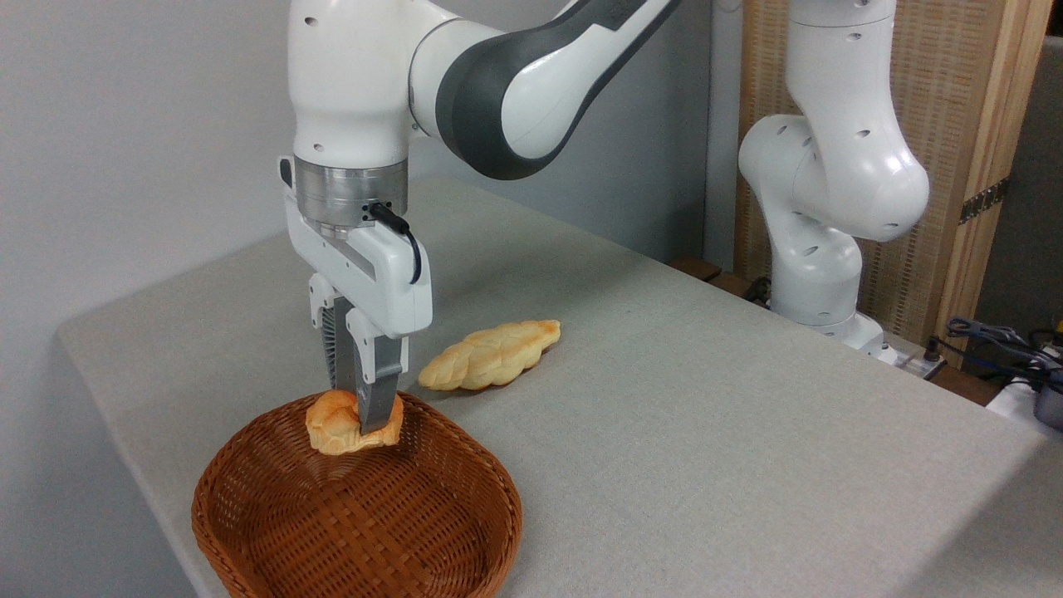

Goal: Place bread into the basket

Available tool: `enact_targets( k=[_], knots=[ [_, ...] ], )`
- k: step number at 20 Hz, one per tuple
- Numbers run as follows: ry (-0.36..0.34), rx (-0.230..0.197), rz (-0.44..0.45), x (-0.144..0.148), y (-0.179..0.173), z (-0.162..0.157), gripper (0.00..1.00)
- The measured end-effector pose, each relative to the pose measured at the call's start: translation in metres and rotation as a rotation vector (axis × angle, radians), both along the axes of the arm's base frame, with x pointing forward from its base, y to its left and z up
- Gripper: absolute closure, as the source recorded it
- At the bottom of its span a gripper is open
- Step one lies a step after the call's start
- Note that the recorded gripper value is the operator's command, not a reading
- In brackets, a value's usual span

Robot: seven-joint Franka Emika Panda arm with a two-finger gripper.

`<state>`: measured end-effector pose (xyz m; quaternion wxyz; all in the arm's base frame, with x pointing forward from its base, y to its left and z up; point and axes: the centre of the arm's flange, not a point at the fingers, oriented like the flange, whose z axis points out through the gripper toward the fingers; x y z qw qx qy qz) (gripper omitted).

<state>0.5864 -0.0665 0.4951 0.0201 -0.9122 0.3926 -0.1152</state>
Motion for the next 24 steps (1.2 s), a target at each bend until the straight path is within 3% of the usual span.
enact_targets(
  k=[11, 15, 24],
  knots=[
    [-0.002, -0.001, 0.0, 0.0, 0.0, 0.001, 0.0],
    [-0.022, -0.015, 0.03, -0.006, 0.0, 0.024, 0.0],
    [0.144, -0.011, 0.051, -0.051, 0.0, 0.065, 0.0]
  ],
)
